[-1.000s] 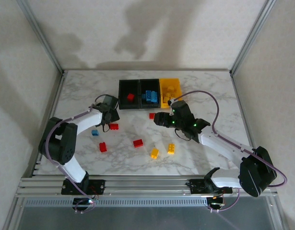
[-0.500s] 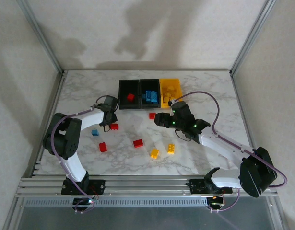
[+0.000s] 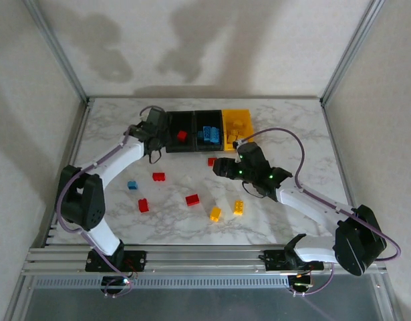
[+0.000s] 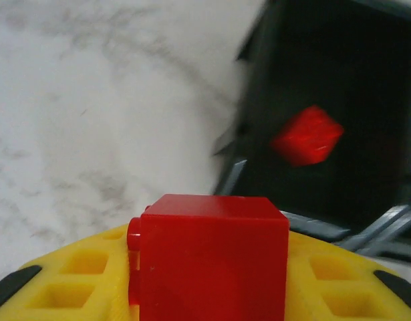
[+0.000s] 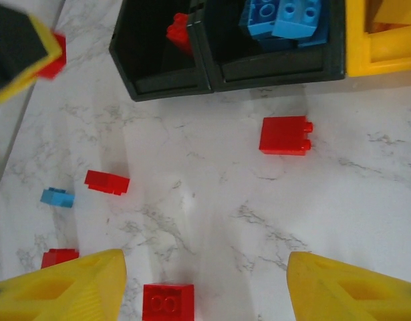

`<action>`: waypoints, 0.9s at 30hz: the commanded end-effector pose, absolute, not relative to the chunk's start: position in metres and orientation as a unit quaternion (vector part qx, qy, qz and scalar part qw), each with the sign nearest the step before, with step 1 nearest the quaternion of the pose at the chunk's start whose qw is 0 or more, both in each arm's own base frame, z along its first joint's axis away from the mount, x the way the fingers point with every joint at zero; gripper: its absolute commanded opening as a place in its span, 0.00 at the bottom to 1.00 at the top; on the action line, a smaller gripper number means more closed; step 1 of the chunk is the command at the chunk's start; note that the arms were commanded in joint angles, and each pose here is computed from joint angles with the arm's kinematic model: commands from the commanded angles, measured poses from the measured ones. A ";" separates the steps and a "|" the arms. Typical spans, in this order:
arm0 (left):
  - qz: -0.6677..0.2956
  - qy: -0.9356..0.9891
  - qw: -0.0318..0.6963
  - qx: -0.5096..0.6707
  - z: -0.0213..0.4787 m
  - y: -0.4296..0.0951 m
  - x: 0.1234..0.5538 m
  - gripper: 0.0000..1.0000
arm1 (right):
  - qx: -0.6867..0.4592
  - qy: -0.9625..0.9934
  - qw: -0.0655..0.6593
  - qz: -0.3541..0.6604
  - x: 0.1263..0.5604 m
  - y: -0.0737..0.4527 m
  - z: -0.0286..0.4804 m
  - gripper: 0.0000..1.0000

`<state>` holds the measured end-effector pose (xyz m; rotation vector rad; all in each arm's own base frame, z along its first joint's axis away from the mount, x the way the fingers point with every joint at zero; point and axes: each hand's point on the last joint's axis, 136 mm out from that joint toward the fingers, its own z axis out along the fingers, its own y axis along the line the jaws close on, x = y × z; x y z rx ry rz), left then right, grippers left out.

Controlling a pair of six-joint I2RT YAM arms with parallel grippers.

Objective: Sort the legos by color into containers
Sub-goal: Pick up the lego from the middle-left of the table, then place the lego in the container.

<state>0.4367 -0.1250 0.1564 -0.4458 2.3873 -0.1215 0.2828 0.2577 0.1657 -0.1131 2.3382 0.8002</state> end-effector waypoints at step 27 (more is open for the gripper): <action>-0.011 0.955 0.274 -0.111 0.085 -0.192 0.484 0.53 | -0.030 0.888 0.352 0.293 0.275 0.241 0.171 0.65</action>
